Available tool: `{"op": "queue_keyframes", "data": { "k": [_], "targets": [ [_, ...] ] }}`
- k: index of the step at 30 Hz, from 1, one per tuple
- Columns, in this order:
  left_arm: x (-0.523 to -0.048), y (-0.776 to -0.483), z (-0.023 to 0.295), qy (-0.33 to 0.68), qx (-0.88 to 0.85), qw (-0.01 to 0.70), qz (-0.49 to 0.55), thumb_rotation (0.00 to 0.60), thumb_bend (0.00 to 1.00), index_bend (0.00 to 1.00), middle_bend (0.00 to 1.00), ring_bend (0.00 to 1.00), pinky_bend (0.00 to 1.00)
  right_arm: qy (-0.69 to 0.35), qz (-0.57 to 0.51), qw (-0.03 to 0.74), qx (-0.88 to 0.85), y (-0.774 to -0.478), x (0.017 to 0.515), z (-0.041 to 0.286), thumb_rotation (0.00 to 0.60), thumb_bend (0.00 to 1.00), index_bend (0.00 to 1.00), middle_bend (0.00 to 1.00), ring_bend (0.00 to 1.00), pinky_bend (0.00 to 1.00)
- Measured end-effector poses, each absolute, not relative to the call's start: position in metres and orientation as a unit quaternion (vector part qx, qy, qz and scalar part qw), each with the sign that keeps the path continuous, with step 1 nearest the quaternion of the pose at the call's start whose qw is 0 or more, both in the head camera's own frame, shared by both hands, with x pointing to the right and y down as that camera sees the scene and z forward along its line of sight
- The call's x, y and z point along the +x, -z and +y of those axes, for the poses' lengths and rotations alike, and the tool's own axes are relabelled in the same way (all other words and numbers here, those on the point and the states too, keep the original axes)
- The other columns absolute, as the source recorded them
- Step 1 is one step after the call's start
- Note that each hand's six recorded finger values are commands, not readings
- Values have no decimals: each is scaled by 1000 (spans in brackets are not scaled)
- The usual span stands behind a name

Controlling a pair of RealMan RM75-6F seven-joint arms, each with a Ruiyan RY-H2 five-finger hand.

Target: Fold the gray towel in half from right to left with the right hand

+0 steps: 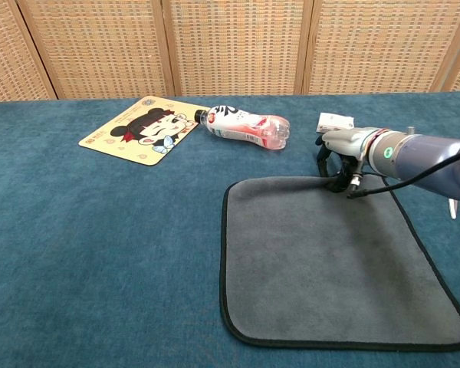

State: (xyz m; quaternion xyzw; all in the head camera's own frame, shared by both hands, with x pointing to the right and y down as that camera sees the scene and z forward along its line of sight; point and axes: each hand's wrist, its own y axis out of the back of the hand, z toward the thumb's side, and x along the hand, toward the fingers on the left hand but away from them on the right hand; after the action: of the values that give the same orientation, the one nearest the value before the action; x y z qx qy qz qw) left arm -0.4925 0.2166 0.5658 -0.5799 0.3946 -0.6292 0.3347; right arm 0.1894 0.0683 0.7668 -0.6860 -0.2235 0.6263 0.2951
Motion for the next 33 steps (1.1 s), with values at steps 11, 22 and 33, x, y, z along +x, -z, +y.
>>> {"op": "queue_keyframes", "data": {
  "k": [11,22,33],
  "targets": [
    [-492,-563,217,625,-584,332,397,600,78,0,0,0,0,-594,-214,330,-701,-746,189,86,600,524,598,0,0,0],
    [-485,-556,221,610,-596,342,395,600,78,0,0,0,0,-535,-206,383,-725,-700,196,135,600,524,608,0,0,0],
    [-479,-547,228,593,-608,350,397,600,78,0,0,0,0,-509,-180,416,-732,-679,212,196,600,524,608,0,0,0]
  ]
}}
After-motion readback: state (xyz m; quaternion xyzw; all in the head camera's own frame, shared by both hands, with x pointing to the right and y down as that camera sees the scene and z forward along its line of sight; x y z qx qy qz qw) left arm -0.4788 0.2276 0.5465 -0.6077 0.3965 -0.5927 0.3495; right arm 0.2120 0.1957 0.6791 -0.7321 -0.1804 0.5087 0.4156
